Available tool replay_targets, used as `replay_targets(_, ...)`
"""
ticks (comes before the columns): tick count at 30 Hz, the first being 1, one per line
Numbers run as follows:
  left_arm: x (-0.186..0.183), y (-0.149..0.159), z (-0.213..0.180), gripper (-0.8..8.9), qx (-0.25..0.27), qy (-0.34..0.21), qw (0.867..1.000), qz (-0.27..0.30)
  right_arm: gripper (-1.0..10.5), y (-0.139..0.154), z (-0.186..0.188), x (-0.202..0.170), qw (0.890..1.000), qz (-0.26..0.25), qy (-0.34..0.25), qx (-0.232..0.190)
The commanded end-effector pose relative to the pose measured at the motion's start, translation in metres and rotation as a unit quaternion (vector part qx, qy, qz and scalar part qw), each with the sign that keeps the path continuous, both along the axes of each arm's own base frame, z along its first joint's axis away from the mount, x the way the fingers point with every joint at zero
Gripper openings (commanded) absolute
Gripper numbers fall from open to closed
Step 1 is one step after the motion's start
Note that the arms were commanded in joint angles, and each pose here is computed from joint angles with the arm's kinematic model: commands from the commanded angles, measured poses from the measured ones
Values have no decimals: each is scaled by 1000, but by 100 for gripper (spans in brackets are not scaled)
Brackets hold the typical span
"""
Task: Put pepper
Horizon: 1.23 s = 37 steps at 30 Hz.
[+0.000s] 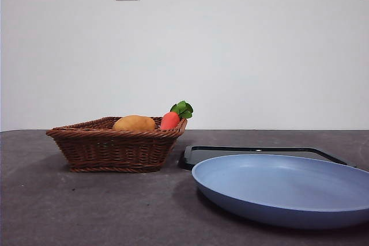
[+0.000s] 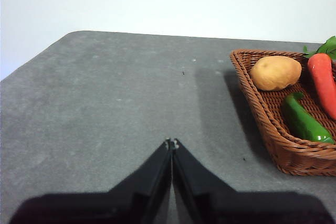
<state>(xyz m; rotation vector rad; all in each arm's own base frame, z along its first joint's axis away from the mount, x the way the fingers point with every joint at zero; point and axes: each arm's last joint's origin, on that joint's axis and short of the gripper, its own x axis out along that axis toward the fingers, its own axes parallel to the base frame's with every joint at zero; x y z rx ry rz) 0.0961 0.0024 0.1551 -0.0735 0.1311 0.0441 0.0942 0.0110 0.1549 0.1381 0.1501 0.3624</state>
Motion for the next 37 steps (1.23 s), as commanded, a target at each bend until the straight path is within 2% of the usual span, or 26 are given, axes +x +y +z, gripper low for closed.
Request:
replay_targets(1, 0, 0, -2, 8, -17, -4, 1000, 1, 11, 0, -3, 0, 1000, -1, 10, 12)
replay_targets(5, 0, -2, -2, 8, -75, -5, 997, -21, 11, 0, 0, 0, 998, -5, 17, 62)
replay_targets(11, -1, -7, 8, 7, -147, -25, 982, -116, 5, 0, 13, -1, 988, -10, 15, 153)
replay_targets(14, -4, -8, 20, 7, -171, -32, 976, -128, 5, 0, 28, -4, 987, -6, -3, 162)
replay_targets(20, -16, -9, 57, 7, -172, -26, 975, -140, 5, 0, 73, -12, 986, -1, -34, 161)
replay_targets(25, -20, -11, 89, 7, -154, 7, 973, -169, 5, 1, 114, -14, 993, 14, -7, 121)
replay_targets(30, -15, -14, 118, 7, -127, 69, 963, -228, 5, 4, 151, -12, 996, 46, 55, 55)
replay_targets(34, -6, -16, 137, 7, -100, 117, 953, -263, 5, 6, 175, -9, 992, 67, 111, -4)
replay_targets(37, -2, -16, 149, 7, -81, 149, 946, -275, 5, 8, 186, -8, 982, 86, 159, -43)
